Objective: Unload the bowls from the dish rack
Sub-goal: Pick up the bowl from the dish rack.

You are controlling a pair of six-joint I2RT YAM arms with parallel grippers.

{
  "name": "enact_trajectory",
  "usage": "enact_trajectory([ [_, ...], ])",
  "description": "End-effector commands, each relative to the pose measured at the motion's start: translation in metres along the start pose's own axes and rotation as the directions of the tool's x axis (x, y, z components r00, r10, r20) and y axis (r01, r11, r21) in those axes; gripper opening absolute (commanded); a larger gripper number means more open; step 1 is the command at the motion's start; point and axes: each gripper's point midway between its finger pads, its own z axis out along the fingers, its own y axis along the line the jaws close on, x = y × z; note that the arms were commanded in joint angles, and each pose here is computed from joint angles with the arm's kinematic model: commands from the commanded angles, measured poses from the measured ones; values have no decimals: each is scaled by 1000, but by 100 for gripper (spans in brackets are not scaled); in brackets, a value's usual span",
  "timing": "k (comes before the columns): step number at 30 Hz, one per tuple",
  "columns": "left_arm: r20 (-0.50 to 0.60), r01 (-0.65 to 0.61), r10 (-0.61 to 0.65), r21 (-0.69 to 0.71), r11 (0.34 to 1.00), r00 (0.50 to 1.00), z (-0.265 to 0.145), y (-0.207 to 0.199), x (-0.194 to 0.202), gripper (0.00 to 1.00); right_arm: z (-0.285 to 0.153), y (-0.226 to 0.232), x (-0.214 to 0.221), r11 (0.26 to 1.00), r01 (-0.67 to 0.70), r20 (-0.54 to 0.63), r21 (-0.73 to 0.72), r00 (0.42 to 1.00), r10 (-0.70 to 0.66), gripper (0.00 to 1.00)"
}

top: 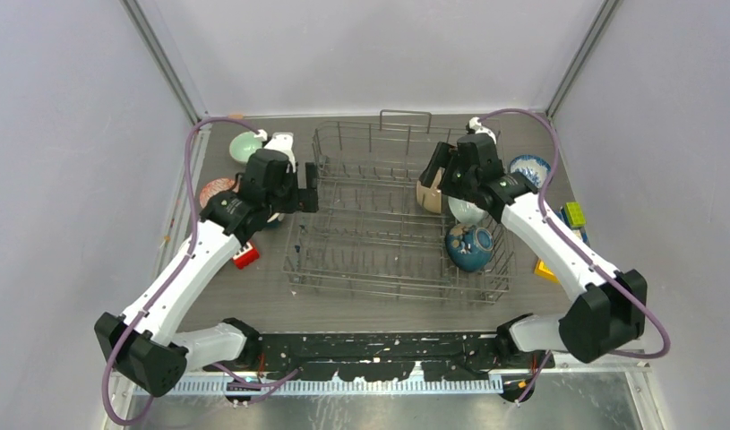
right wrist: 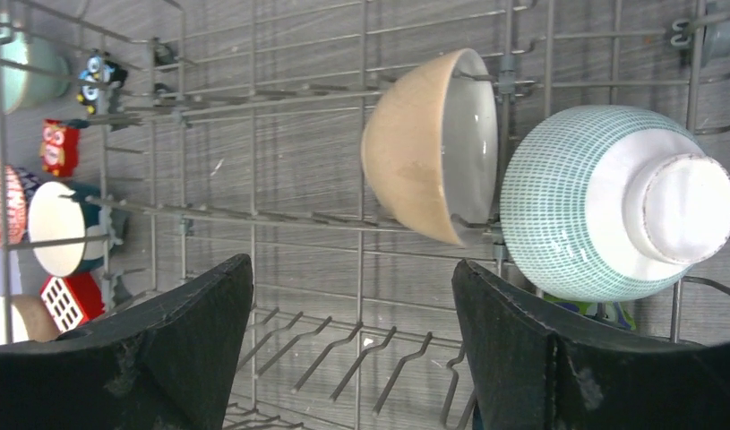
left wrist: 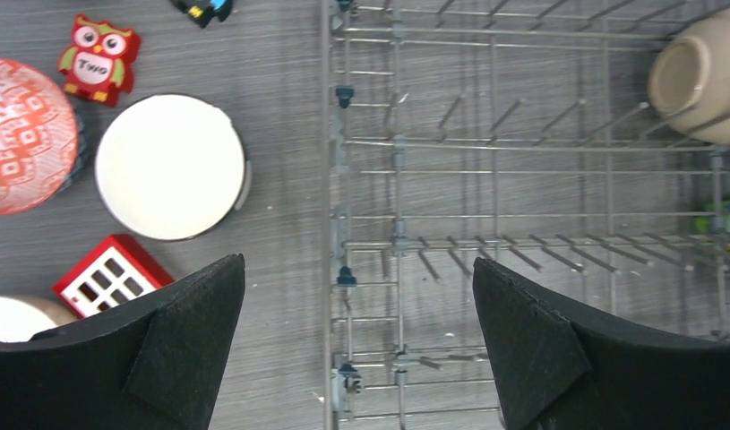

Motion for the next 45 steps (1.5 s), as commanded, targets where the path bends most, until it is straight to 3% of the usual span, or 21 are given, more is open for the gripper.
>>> enact_trajectory([
  [1, -37, -63, 59, -99, 993, 998, 6, 21, 13, 100, 7, 9, -24, 998, -42, 25, -46, 999, 43, 83],
  [10, -111, -47, 41, -55, 997, 993, 27, 10, 35, 93, 41, 1, -23, 999, -23, -12, -33, 1000, 23, 71],
  [15, -116, -11, 6, -43, 999, 993, 31, 7, 41, 86, 59, -5, -25, 1000, -26, 6, -17, 1000, 26, 71],
  [22, -138, -32, 20, -89, 995, 990, 33, 17, 50, 86, 69, -9, -23, 1000, -3, -6, -7, 1000, 3, 70],
  [26, -178, -46, 28, -103, 994, 984, 40, 20, 62, 86, 74, 4, -13, 997, -10, -60, -82, 998, 5, 58],
  [35, -256, -40, 12, -105, 994, 967, 50, 19, 85, 86, 86, 1, 6, 995, -23, -130, -93, 991, 10, 52],
  [45, -278, -38, 12, -88, 995, 960, 53, 15, 90, 85, 93, 21, 13, 975, -108, -183, -192, 980, 73, 36],
])
